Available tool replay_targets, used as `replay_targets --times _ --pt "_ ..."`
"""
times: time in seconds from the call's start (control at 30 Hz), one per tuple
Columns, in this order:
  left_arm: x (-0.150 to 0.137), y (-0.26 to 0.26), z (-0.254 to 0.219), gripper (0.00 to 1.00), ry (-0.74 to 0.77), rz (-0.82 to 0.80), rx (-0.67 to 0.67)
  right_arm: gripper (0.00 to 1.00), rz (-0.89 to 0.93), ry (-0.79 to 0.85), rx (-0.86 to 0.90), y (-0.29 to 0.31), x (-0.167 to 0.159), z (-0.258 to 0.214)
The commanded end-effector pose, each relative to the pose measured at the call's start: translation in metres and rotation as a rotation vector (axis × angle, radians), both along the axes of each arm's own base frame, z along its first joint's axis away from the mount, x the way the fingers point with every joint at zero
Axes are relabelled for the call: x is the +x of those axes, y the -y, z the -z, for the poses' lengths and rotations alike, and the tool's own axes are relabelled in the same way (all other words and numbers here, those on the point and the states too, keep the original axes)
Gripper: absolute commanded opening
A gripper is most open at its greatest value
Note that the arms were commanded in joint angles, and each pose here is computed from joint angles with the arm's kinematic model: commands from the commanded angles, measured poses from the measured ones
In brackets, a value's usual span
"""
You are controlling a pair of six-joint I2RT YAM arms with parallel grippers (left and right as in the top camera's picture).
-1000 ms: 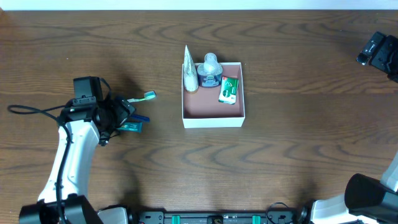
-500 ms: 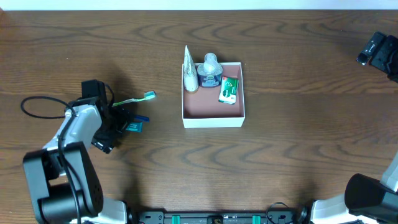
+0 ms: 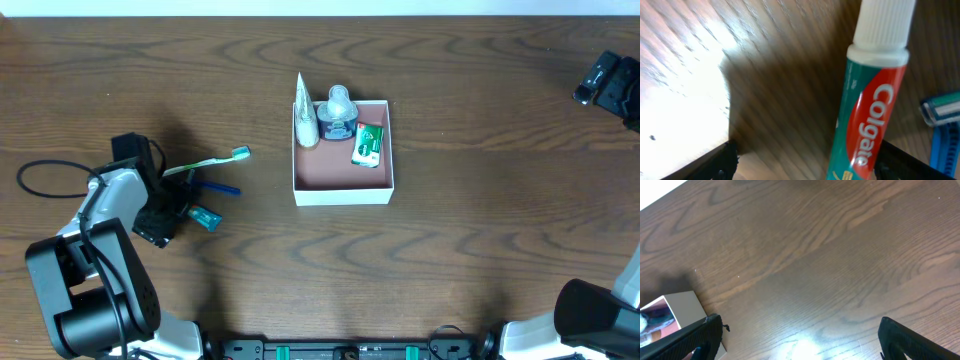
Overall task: Pack container
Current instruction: 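Reach the left gripper to the Colgate toothpaste tube and grasp it, then lift the toothpaste tube with the left gripper and carry it to the box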
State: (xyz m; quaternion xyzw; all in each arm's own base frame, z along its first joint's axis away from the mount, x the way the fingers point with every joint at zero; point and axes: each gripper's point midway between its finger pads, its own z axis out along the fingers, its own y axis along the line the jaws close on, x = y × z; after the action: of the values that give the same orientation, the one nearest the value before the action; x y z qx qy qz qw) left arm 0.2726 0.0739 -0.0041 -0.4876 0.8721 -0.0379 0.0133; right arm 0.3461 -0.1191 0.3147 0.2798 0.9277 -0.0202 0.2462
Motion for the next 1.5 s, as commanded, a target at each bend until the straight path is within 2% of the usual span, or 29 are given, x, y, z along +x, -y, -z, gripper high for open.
replay_targets --times 0.0,0.2,0.3,0.43,0.47,0.67,0.83,0.93,1.03,1.07,1.2,1.3,1.47 --pt "-0.003 -0.007 0.008 0.80 -0.022 0.039 0.009 0.99 0.022 0.012 -0.005 0.003 -0.001 -0.004" --pt "-0.001 -0.008 0.008 0.67 -0.009 0.095 0.015 0.99 0.022 0.012 -0.005 0.003 -0.001 -0.004" --pt "0.000 -0.008 0.008 0.56 -0.006 0.117 0.017 0.99 0.022 0.012 -0.005 0.003 -0.001 -0.004" --pt "0.000 -0.008 0.008 0.33 -0.005 0.128 0.017 0.99 0.022 0.012 -0.005 0.003 -0.001 -0.004" --pt "0.000 -0.008 0.008 0.30 -0.005 0.135 0.017 0.99 0.022 0.012 -0.005 0.003 -0.001 -0.004" --pt "0.000 -0.004 0.007 0.27 0.001 0.167 -0.001 0.99 0.022 0.012 -0.005 0.003 -0.001 -0.004" --pt "0.009 0.013 0.003 0.19 0.060 0.224 -0.096 0.99 0.022 0.012 -0.006 0.003 -0.001 -0.004" --pt "0.015 0.022 -0.004 0.19 0.099 0.251 -0.141 0.99 0.022 0.012 -0.005 0.003 -0.001 -0.004" --pt "0.016 0.022 -0.007 0.19 0.103 0.254 -0.144 0.99 0.022 0.012 -0.006 0.003 -0.001 -0.004" --pt "0.015 0.022 -0.008 0.15 0.104 0.259 -0.143 0.99 0.022 0.012 -0.006 0.003 -0.001 -0.004" --pt "0.015 0.023 -0.014 0.11 0.114 0.275 -0.142 0.99 0.022 0.012 -0.006 0.003 -0.001 -0.004" --pt "0.024 0.033 -0.028 0.10 0.195 0.349 -0.184 0.99 0.022 0.012 -0.006 0.003 -0.001 -0.004" --pt "0.049 0.050 -0.082 0.10 0.402 0.449 -0.232 0.99 0.022 0.012 -0.005 0.003 -0.001 -0.004"
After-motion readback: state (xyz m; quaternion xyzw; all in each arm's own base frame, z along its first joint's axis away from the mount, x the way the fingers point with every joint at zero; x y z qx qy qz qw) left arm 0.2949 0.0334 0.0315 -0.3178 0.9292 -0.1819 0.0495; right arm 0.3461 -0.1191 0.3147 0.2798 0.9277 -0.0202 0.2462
